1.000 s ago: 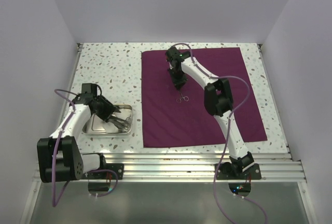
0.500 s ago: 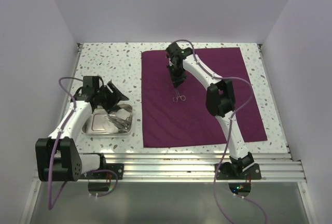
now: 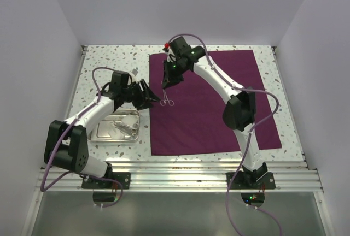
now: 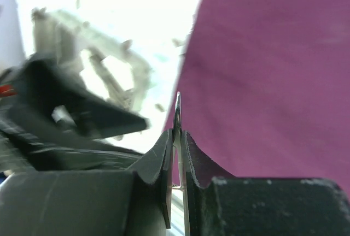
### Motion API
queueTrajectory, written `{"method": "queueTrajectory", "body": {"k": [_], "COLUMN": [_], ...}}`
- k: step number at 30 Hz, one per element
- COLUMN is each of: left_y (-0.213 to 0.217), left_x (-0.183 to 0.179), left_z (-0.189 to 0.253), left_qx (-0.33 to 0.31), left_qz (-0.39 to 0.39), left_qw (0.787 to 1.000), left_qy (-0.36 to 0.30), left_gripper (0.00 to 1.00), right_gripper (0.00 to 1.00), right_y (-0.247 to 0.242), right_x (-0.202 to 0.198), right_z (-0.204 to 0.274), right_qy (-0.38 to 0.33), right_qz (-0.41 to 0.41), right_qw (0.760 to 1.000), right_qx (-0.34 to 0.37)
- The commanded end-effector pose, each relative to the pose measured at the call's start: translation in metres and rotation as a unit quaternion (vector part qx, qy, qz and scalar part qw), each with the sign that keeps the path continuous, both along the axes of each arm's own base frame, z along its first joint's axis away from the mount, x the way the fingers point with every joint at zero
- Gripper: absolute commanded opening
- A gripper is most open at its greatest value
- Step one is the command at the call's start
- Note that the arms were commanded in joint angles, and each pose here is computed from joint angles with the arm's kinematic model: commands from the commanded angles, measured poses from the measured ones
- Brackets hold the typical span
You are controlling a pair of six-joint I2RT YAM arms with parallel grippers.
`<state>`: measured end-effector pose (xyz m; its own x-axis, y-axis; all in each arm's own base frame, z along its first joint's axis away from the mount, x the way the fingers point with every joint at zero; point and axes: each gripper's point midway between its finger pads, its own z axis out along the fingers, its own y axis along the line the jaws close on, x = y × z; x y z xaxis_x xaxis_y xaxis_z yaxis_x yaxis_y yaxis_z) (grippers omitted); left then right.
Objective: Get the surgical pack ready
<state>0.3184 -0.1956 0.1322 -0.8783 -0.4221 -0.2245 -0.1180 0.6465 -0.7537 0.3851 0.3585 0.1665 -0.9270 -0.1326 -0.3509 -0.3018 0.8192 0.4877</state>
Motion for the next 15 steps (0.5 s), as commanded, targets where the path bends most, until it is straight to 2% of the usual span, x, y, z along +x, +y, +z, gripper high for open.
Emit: {"method": "queueTrajectory", "body": {"k": [1,10,15], "left_y": [-0.019,-0.019,-0.012], "left_x": [0.010,0.007,0.003], "left_z": [0.028,0.031,0.022], "left_qx": [-0.036,-0.035,-0.016], "left_qz": [-0.024,-0.020,-0.005], "left_qw": [0.998,0.998,1.000], "left_qy": [-0.042,-0.046,-0.024], "left_gripper": [0.58,0.55,0.52], "right_gripper": [0.00,0.00,0.00], "right_y": [0.029,0.041,0.035], "right_x": [-0.029,-0.050,-0.048], "right_z": [0.027,0.011,0.009], "right_qy": [0.012,0.025,0.016], "right_qz": [0.029,0.061,0.060], "right_qw": [0.998,0.997,0.998], "right_qx": [0.051,0.041,0.025]}}
